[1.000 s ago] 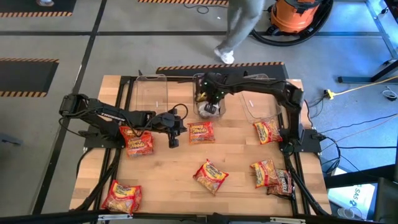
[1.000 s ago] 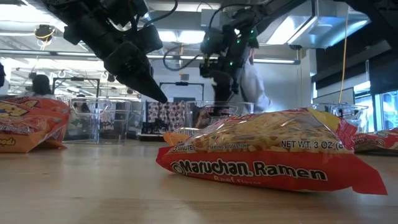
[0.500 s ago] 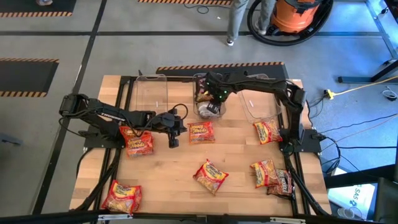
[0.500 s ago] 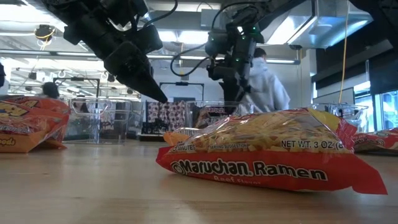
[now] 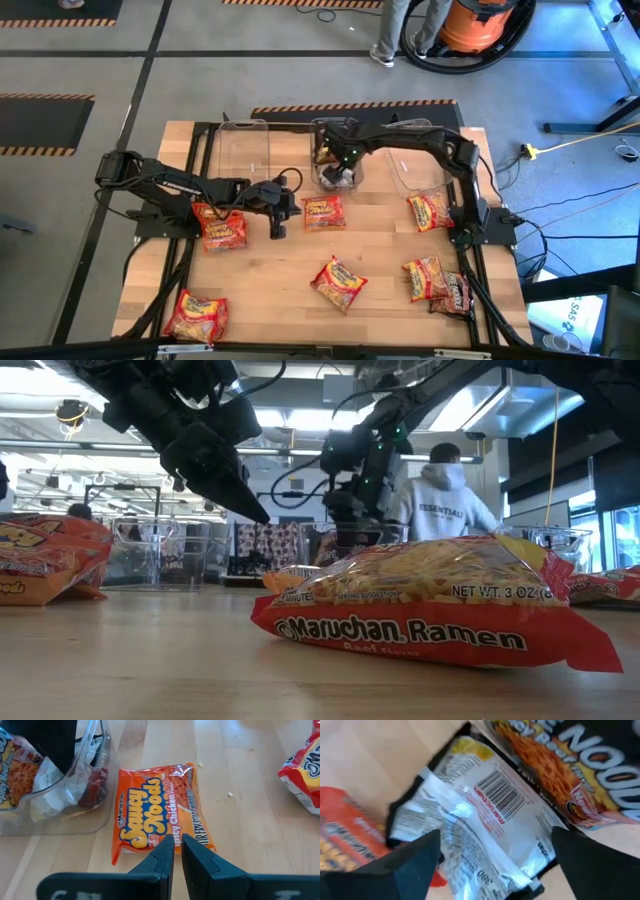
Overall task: Sort Maruchan noodles
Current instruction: Put the top black noodle pack into the middle transparent bin
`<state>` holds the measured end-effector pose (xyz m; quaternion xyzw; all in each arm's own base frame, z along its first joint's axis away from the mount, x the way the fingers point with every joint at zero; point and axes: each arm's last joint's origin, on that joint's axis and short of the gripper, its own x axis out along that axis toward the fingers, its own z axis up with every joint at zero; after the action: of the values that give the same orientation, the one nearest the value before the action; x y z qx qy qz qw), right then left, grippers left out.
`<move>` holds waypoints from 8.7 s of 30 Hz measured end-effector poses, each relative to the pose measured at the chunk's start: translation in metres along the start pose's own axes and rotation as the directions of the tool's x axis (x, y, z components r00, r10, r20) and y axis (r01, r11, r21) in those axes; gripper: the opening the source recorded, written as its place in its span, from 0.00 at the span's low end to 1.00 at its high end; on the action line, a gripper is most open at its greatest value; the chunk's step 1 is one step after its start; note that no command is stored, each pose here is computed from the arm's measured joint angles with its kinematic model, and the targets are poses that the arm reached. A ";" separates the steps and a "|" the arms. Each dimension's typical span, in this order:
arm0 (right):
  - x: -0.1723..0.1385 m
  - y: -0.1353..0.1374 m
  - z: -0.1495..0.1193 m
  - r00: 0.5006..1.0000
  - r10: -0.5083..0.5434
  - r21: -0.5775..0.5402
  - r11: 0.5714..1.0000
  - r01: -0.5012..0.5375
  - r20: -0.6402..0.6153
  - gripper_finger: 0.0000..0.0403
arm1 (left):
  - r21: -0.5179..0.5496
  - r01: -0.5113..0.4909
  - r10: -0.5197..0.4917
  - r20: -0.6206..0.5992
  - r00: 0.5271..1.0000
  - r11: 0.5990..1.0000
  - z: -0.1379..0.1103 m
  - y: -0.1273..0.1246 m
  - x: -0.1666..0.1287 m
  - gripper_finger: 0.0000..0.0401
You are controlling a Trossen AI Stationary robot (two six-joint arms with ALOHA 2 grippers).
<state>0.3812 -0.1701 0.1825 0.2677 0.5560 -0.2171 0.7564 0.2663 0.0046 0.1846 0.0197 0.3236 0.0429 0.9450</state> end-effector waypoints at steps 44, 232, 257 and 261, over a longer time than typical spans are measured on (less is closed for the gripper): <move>0.021 0.001 0.003 0.999 0.043 -0.113 0.993 -0.043 -0.003 0.03 | 0.050 -0.004 0.004 0.006 1.000 0.999 0.001 0.000 0.000 0.07; -0.138 0.050 -0.041 0.896 0.113 -0.401 0.913 0.077 0.429 0.21 | -0.179 -0.146 0.157 0.050 0.986 0.973 -0.024 -0.134 -0.028 0.32; -0.010 0.011 -0.007 0.985 0.012 -0.446 0.892 0.068 0.174 0.21 | -0.189 -0.132 0.145 0.061 0.987 0.973 -0.023 -0.135 -0.028 0.32; -0.005 0.012 -0.005 0.982 0.017 -0.450 0.890 0.070 0.186 0.22 | -0.189 -0.131 0.145 0.062 0.988 0.973 -0.023 -0.135 -0.028 0.32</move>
<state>0.3836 -0.1579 0.1881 0.0544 0.5223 -0.1154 0.8432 0.2397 -0.1318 0.1750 -0.0438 0.2804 0.1375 0.9490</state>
